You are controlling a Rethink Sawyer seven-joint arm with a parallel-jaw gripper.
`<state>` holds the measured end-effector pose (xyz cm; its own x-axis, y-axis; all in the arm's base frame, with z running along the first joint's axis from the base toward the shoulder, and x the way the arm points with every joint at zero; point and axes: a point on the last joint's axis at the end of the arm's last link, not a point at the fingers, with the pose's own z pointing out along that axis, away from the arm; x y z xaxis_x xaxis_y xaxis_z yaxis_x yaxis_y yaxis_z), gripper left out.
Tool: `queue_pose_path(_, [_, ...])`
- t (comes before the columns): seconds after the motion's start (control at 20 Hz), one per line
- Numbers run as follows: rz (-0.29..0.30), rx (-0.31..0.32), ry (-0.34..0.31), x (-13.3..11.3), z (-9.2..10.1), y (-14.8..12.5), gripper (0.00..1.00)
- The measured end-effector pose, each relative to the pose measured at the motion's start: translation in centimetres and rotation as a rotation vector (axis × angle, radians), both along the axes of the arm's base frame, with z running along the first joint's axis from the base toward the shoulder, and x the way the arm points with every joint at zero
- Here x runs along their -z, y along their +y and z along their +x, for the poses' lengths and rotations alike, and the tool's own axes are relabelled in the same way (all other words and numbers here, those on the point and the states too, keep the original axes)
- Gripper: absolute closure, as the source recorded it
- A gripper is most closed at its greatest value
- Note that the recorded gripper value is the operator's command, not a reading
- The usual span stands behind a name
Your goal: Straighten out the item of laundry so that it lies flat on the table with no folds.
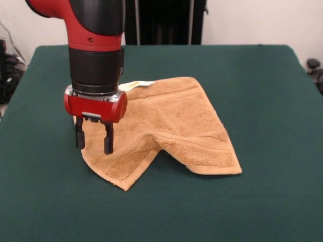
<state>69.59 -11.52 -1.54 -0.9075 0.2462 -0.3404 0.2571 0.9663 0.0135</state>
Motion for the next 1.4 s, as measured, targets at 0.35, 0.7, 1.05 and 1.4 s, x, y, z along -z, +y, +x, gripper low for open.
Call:
queue_pose_path(0.35, [-0.033, -0.011, -0.059, -1.3, 3.6, 0.9, 0.0])
queue_pose_path(0.7, [-0.067, -0.018, -0.116, -3.2, 6.7, 1.6, 0.0])
queue_pose_path(1.05, [-0.076, -0.001, -0.143, -3.6, 8.0, 0.0, 0.0])
queue_pose_path(1.4, [-0.052, 0.025, -0.116, -1.3, 6.9, -1.3, 0.0])
